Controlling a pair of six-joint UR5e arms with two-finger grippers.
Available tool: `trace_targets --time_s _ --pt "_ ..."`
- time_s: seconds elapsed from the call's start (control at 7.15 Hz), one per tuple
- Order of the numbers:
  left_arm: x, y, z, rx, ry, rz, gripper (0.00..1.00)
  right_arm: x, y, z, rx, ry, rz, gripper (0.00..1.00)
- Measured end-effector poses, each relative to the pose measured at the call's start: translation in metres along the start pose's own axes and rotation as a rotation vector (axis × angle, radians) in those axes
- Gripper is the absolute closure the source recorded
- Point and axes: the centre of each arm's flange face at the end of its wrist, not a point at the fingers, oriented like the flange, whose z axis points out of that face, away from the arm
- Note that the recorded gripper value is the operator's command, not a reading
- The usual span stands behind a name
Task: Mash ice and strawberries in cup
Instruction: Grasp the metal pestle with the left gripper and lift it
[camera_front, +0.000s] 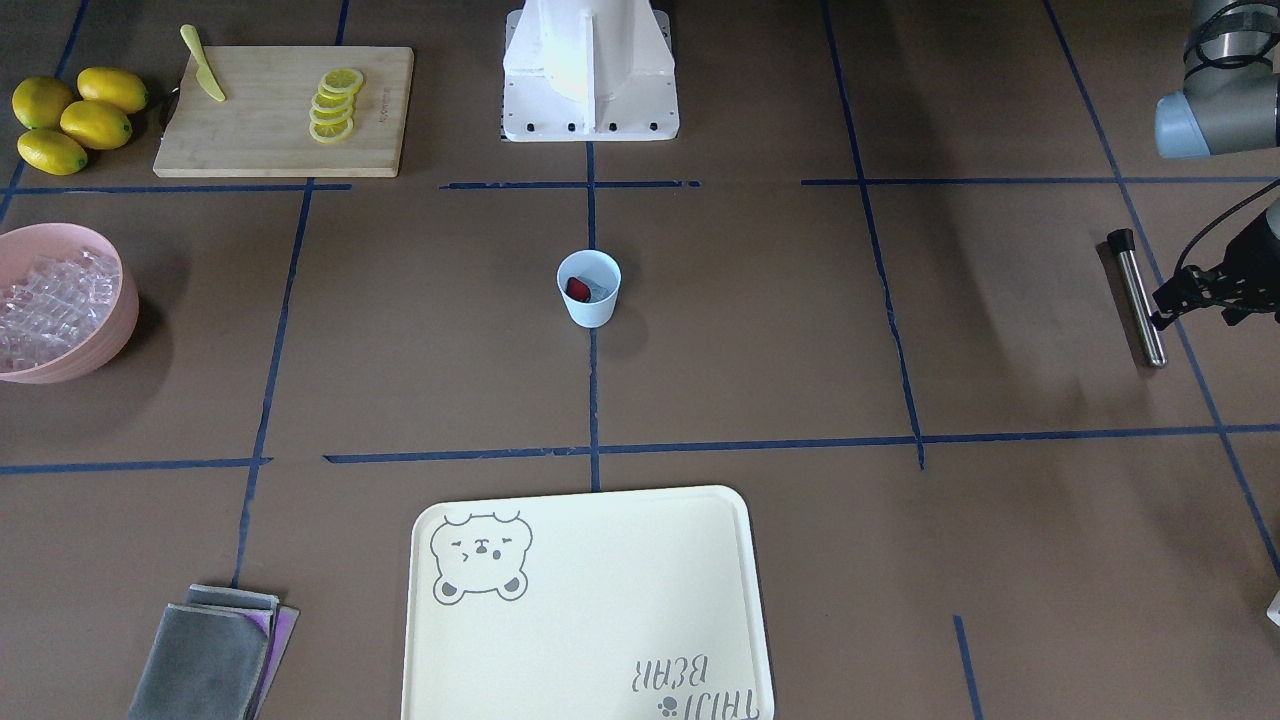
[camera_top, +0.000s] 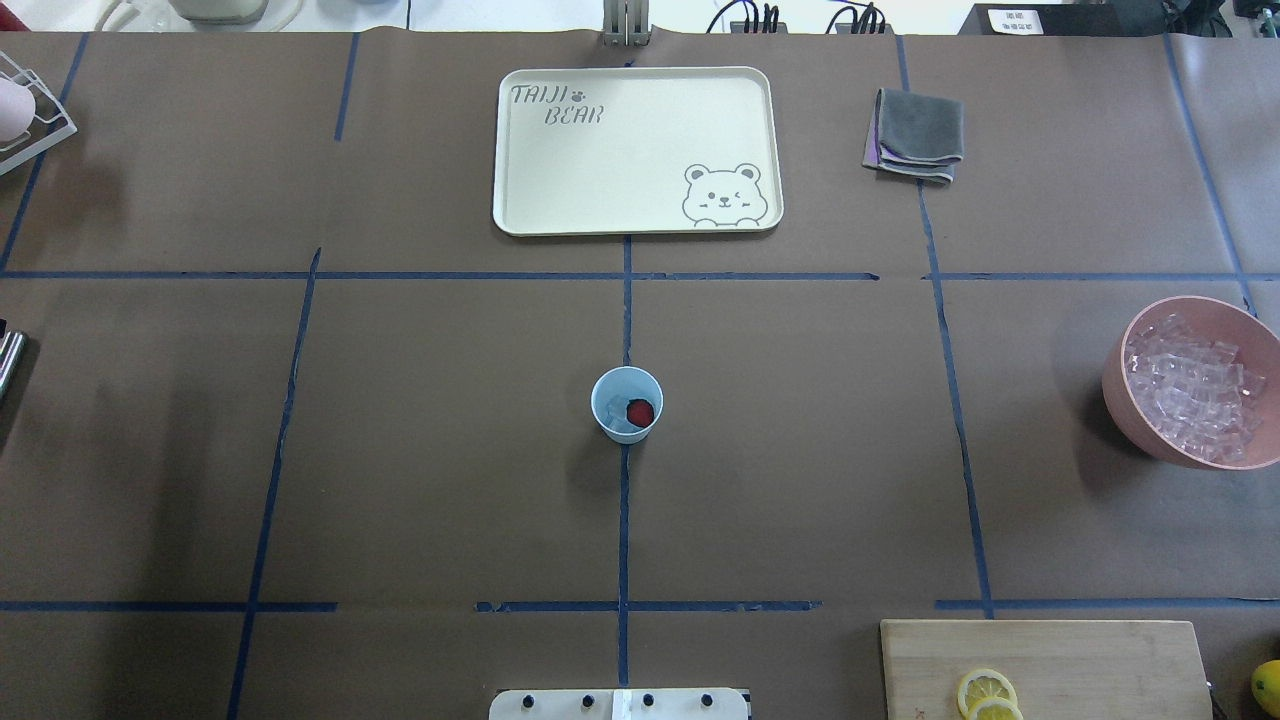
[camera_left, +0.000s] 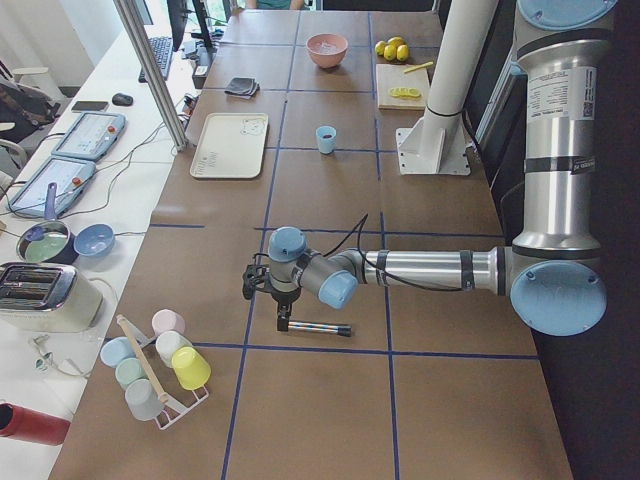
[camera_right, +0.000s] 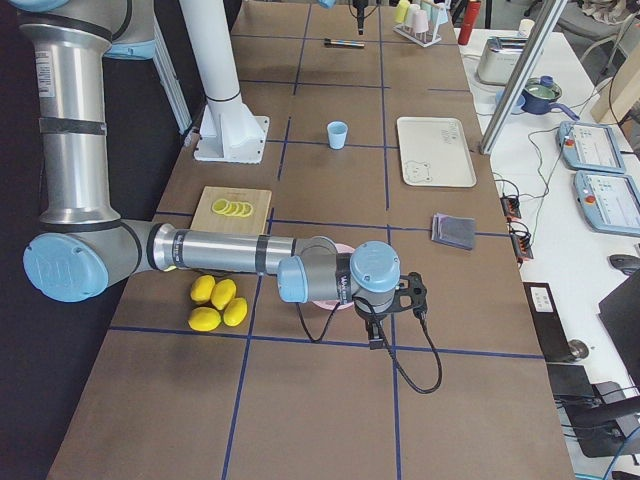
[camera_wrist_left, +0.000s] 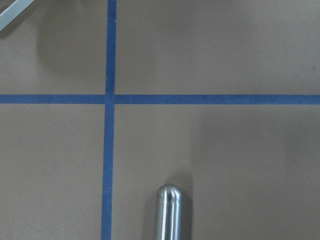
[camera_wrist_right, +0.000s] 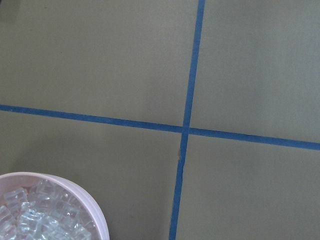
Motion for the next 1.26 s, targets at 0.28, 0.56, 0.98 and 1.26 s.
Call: trace_targets --time_s 0.28,0.56,0.98,1.26 --pt "-0.006 0.017 0.038 0.047 0.021 -0.036 0.00 0.000 0.000 0.000 0.001 0.000 -0.002 0.00" --pt "0.008 0.028 0.056 0.057 0.040 -0.034 0.00 -0.001 -0.001 -0.001 0.003 0.000 -0.003 0.00" --pt "0.003 0.044 0.058 0.063 0.050 -0.013 0.03 -0.001 -0.002 -0.002 0.004 0.001 -0.003 0.00" --pt "-0.003 0.051 0.058 0.065 0.042 -0.012 0.30 -0.002 -0.004 -0.003 0.007 0.002 -0.006 0.00"
